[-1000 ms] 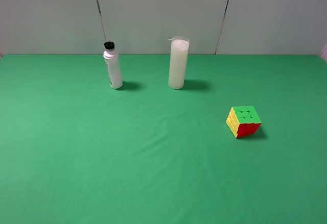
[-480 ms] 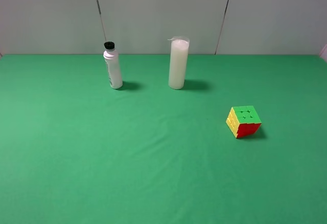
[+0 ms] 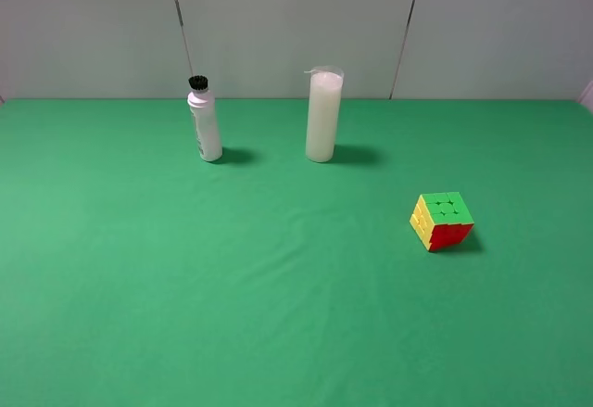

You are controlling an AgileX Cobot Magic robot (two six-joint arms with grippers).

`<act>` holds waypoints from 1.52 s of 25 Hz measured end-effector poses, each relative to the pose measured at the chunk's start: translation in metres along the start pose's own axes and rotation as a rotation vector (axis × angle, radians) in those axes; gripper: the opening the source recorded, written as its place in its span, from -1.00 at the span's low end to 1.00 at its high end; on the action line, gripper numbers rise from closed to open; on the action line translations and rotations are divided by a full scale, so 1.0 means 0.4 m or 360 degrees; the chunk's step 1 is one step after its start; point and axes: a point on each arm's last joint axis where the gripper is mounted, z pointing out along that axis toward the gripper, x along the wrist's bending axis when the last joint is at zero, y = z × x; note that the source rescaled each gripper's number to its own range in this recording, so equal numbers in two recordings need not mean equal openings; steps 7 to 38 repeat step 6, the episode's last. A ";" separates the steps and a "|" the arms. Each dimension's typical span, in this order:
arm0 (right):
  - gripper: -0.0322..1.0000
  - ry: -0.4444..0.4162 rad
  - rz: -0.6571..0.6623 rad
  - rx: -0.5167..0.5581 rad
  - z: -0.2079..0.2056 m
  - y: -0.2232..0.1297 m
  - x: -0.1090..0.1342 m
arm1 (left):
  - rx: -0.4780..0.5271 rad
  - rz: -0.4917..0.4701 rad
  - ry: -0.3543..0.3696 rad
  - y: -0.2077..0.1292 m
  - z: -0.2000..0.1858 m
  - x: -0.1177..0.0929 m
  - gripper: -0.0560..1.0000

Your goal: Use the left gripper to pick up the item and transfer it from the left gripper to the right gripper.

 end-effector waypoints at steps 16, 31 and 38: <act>1.00 0.0000 0.0000 0.0000 0.000 0.000 0.000 | 0.0000 0.0000 0.0000 0.000 0.000 0.000 1.00; 1.00 0.0000 0.0000 0.0000 0.000 0.000 0.000 | 0.0000 0.0000 0.0000 0.000 0.000 0.000 1.00; 1.00 0.0000 0.0000 0.0000 0.000 0.000 0.000 | 0.0000 0.0000 0.0000 0.000 0.000 0.000 1.00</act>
